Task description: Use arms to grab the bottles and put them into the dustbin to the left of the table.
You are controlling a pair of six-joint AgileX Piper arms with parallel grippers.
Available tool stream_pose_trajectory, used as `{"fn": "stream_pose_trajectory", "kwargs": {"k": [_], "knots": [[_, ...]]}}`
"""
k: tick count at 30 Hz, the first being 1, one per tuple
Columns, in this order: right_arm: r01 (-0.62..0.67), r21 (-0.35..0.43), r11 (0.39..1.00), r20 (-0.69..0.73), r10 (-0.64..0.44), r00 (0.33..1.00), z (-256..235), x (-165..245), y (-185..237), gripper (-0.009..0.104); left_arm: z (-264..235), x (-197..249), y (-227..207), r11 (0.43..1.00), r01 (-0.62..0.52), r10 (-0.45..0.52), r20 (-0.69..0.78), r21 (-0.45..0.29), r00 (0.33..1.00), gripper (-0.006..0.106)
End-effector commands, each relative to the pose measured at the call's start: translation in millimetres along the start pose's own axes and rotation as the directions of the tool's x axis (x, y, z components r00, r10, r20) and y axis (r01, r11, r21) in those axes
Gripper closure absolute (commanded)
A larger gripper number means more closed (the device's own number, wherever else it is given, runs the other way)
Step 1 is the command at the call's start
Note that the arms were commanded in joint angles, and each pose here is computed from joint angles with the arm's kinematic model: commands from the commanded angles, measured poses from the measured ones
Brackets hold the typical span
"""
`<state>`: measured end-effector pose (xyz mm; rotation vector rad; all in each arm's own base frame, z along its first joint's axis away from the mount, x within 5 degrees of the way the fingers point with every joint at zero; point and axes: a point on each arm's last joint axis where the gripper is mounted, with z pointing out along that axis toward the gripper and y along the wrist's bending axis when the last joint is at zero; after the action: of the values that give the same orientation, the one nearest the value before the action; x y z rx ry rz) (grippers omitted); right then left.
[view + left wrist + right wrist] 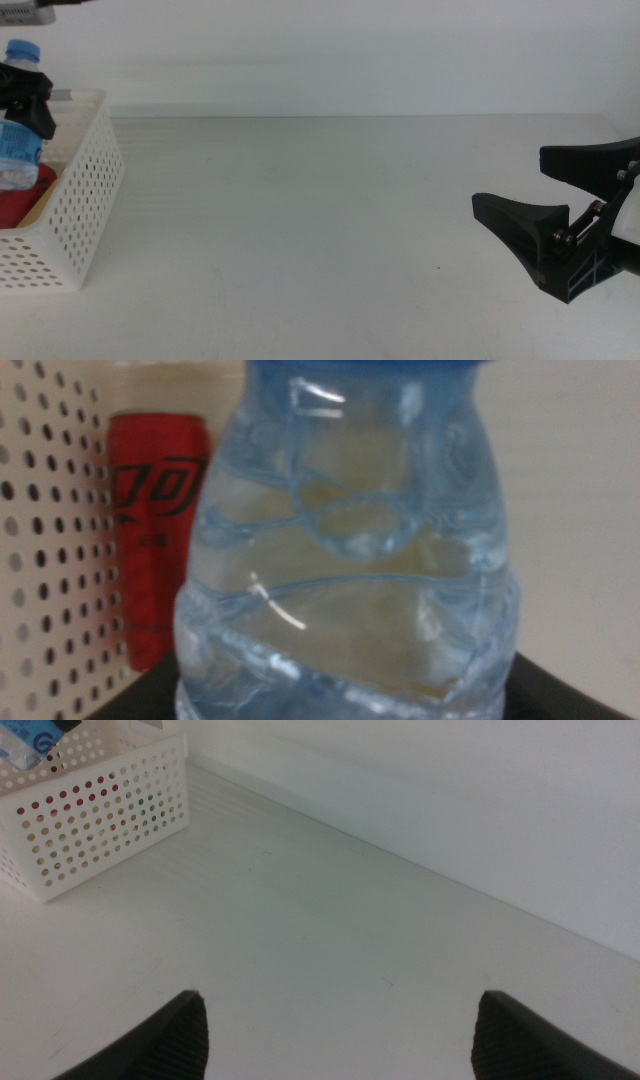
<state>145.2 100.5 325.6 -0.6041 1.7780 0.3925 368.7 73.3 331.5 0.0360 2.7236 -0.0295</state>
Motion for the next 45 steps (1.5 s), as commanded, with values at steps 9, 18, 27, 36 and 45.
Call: {"fn": "stream_pose_trajectory", "kwargs": {"k": [9, 18, 27, 36, 45], "knots": [[0.017, 0.008, 1.0, 0.108, -0.017, 0.994, -5, -16, 0, 0.019, 7, -18, 12, 0.997, -0.036, 0.034, -0.03, -0.063, 0.999, 0.105], [0.017, 0.008, 1.0, 0.108, -0.017, 0.994, -5, -16, 0, 0.019, 35, -14, 34, 0.998, 0.011, -0.016, -0.095, -0.056, 0.995, 0.105], [0.017, 0.008, 1.0, 0.108, -0.017, 0.994, -5, -16, 0, 0.019, 52, -11, 48, 0.998, 0.068, -0.065, -0.099, 0.02, 0.993, 0.105], [0.017, 0.008, 1.0, 0.108, -0.017, 0.994, -5, -16, 0, 0.019, 59, -14, 43, 0.998, 0.042, -0.037, -0.104, 0.051, 0.994, 0.083], [0.017, 0.008, 1.0, 0.108, -0.017, 0.994, -5, -16, 0, 0.019, 57, -16, 39, 0.996, 0.002, 0.005, -0.078, 0.093, 0.997, 0.019]]}}
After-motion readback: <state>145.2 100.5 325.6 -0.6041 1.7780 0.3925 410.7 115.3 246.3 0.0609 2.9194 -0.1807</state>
